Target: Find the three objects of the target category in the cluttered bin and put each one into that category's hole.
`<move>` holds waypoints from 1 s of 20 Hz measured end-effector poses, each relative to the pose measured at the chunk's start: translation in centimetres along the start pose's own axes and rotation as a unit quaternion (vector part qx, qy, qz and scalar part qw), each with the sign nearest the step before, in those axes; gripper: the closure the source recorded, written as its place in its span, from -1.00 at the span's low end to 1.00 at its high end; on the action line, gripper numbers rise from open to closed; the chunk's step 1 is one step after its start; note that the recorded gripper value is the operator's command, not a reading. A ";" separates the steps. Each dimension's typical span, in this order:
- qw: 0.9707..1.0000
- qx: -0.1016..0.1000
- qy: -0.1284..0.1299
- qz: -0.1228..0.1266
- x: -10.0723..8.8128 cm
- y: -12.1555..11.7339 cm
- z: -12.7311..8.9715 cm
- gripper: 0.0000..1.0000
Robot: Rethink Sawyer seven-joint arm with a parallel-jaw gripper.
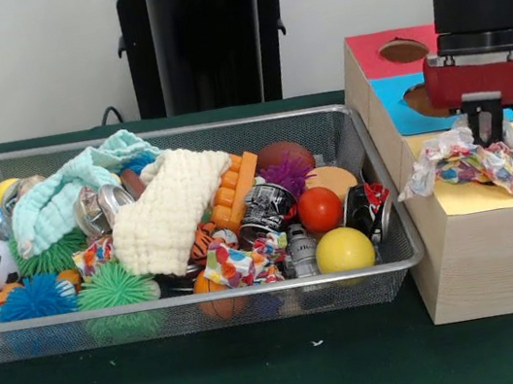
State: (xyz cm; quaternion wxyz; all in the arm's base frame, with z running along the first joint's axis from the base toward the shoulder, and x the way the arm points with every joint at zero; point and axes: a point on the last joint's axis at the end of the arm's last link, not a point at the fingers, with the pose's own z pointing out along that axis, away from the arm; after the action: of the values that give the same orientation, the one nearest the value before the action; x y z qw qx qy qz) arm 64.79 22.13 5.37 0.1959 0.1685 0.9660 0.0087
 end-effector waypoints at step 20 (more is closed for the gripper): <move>0.987 -0.003 -0.145 -0.069 -1.2 0.3 5.1 1.00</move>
State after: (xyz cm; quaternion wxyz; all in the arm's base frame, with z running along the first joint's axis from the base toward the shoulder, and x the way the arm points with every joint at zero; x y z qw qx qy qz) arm 67.81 21.74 1.14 0.3342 0.0999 0.9368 -0.0265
